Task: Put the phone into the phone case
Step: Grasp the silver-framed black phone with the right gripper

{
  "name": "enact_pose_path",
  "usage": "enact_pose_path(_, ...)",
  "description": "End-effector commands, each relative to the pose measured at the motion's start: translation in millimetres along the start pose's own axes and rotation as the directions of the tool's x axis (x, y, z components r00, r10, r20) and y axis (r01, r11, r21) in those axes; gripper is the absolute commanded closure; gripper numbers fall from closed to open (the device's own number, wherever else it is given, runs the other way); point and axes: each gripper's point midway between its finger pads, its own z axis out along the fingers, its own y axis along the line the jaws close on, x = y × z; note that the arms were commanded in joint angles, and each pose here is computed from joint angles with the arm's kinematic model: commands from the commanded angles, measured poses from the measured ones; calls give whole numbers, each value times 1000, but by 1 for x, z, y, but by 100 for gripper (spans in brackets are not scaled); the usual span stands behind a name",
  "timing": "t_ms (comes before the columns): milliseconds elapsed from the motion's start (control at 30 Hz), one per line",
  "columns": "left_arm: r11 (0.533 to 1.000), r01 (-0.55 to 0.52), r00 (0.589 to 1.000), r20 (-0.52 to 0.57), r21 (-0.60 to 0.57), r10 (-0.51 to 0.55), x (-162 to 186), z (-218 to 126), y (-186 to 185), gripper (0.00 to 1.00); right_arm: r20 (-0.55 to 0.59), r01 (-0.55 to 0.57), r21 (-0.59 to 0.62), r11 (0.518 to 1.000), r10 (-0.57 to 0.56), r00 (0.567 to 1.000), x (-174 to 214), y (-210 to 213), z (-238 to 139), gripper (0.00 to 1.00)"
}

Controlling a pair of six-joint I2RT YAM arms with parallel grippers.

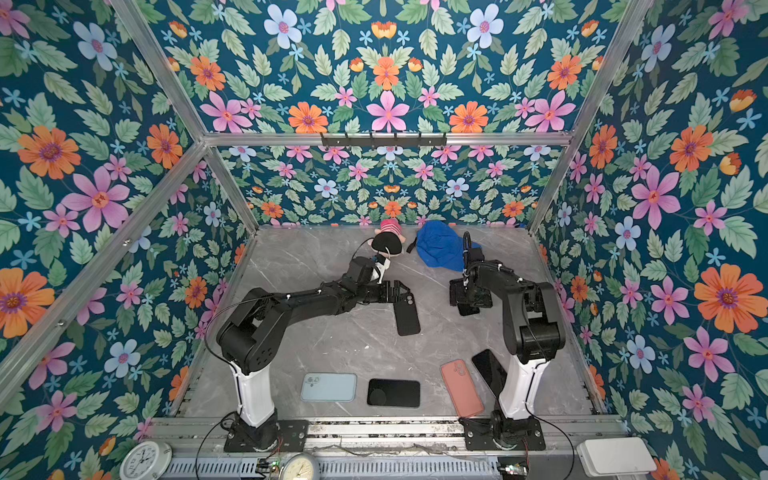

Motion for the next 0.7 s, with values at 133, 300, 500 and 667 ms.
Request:
enact_pose_path(133,1000,-5,1000,25,22,4,-4,-6,-6,0,-46,-1,55,998,4,999,9,-3,9,17)
enact_pose_path(300,1000,9,1000,19,22,-10,-1,-5,-5,0,-35,-9,34,999,11,999,7,2,10,29)
enact_pose_path(500,1000,17,1000,21,16,-17,-1,-6,-4,0,-39,-21,23,1000,22,999,10,5,11,33)
enact_pose_path(667,999,44,999,13,15,-44,0,-5,-3,0,-26,-31,10,999,31,999,9,8,5,36)
